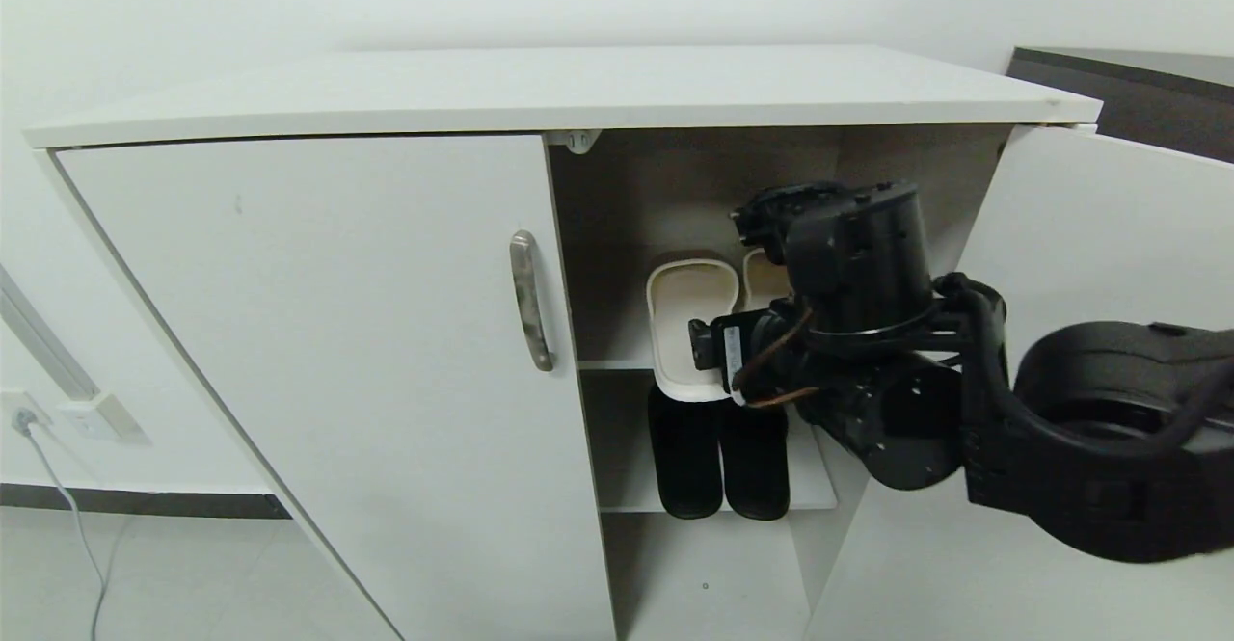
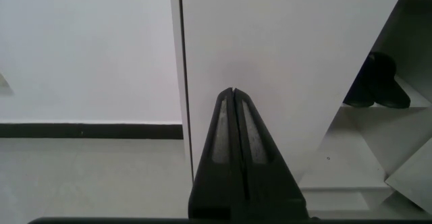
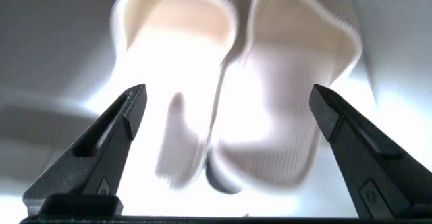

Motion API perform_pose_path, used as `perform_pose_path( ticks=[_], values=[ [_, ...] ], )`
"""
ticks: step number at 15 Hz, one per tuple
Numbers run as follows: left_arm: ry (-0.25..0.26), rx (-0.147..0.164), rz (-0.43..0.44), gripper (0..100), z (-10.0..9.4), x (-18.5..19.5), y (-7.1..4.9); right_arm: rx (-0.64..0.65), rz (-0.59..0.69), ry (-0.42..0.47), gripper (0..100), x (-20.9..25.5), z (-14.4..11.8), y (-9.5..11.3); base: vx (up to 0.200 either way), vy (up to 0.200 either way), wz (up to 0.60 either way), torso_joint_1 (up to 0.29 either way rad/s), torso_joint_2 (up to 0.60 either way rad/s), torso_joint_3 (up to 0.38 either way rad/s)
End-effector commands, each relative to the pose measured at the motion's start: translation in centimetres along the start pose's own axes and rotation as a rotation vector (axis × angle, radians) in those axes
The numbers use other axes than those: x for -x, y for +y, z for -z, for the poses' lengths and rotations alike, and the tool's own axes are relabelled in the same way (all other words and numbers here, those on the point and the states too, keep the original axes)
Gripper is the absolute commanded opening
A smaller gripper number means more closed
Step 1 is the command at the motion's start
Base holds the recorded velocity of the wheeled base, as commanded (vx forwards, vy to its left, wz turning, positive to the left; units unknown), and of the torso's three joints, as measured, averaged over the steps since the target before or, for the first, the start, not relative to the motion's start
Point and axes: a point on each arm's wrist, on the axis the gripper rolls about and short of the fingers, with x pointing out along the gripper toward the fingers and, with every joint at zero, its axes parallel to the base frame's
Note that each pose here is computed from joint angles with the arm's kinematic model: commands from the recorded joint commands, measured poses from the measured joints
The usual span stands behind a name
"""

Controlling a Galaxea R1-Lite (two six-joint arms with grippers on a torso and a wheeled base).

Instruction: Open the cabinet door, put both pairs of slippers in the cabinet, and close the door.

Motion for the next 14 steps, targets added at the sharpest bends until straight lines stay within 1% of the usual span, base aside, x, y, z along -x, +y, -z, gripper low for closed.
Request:
perform_pose_path(
  ticks=[1,2,3,5,8,9,14],
  values=[
    [-0.001,0.0,-0.001,0,0.0,0.0,0.0,-0.011,-0.105,-0.009,100,3.1,0.7,-1.5,0.0,0.0,0.0,0.0,0.0,0.0],
    [-0.001,0.0,-0.001,0,0.0,0.0,0.0,-0.005,-0.129,0.002,100,3.3,1.4,-1.7,0.0,0.0,0.0,0.0,0.0,0.0],
    [-0.001,0.0,-0.001,0,0.0,0.0,0.0,-0.019,-0.162,0.01,100,3.5,2.7,-1.9,0.0,0.0,0.0,0.0,0.0,0.0],
    [-0.001,0.0,-0.001,0,0.0,0.0,0.0,-0.03,-0.187,-0.001,100,3.6,4.2,-1.9,0.0,0.0,0.0,0.0,0.0,0.0],
    [-0.001,0.0,-0.001,0,0.0,0.0,0.0,-0.017,-0.201,0.013,100,3.4,5.3,-1.4,0.0,0.0,0.0,0.0,0.0,0.0],
    [-0.001,0.0,-0.001,0,0.0,0.0,0.0,-0.008,-0.206,0.023,0,3.3,5.7,-1.2,0.0,0.0,0.0,0.0,0.0,0.0],
    [-0.001,-0.001,-0.001,0,0.0,0.0,0.0,0.021,-0.2,0.067,0,2.1,7.3,-0.1,0.0,0.0,0.0,0.0,0.0,0.0]
  ],
)
